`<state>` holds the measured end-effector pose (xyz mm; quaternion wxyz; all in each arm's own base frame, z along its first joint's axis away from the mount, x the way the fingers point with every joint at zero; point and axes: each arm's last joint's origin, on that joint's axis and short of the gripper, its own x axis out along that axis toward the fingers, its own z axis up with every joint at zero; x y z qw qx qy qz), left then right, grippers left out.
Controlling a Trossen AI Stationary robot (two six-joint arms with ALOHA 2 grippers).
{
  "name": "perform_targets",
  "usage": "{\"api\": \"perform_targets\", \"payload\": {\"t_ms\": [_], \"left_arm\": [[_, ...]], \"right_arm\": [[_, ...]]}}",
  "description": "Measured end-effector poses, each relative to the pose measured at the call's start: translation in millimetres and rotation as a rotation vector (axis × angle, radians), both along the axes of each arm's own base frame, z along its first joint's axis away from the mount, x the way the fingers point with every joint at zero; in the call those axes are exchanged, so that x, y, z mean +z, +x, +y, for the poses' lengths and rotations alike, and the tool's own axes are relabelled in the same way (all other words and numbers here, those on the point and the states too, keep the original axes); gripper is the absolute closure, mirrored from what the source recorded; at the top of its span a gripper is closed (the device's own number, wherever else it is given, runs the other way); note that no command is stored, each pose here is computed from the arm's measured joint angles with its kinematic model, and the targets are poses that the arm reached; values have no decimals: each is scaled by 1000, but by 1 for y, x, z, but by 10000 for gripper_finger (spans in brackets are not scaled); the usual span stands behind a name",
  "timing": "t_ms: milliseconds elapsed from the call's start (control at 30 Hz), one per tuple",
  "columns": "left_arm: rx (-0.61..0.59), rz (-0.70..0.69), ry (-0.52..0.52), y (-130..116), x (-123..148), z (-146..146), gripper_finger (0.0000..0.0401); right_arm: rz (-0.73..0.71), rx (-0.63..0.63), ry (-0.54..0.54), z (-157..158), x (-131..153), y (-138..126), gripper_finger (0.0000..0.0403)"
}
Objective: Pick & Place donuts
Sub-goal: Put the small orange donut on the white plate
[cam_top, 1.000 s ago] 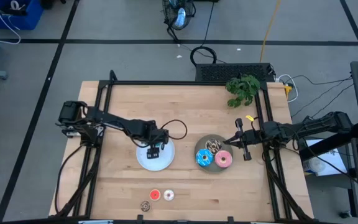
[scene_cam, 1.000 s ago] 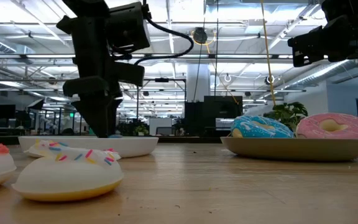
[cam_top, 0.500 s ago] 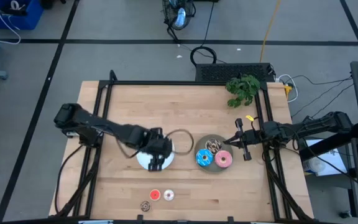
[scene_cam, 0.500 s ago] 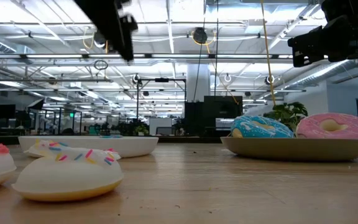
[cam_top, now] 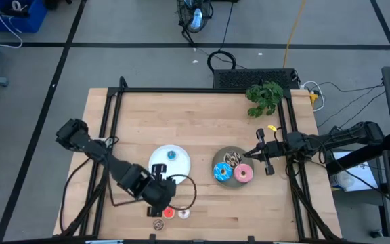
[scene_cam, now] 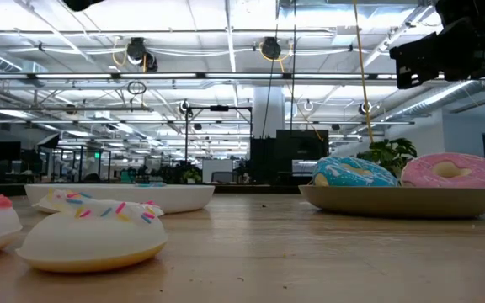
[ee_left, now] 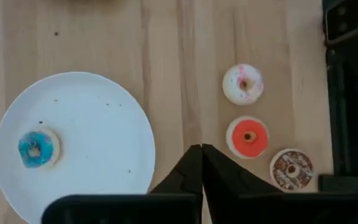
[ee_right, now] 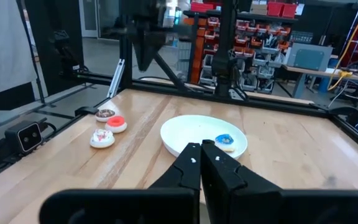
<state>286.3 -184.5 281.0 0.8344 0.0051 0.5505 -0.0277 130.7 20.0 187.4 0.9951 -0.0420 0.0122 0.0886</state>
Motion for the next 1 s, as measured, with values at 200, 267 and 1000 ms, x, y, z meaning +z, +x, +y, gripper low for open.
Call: {"api": "perform_targets", "payload": {"t_ms": [200,267,1000], "left_arm": [[-66,75,-35,17,-37,-22,391],[-75,118,-62,28,-53,-27,397],[32,186,-67,35,-81,-52,135]], "right_arm": [[0,0,1,0,0,0,403],[-6,0,1,0,1,0,403],[-18,1,-4,0,2,0,403]]}}
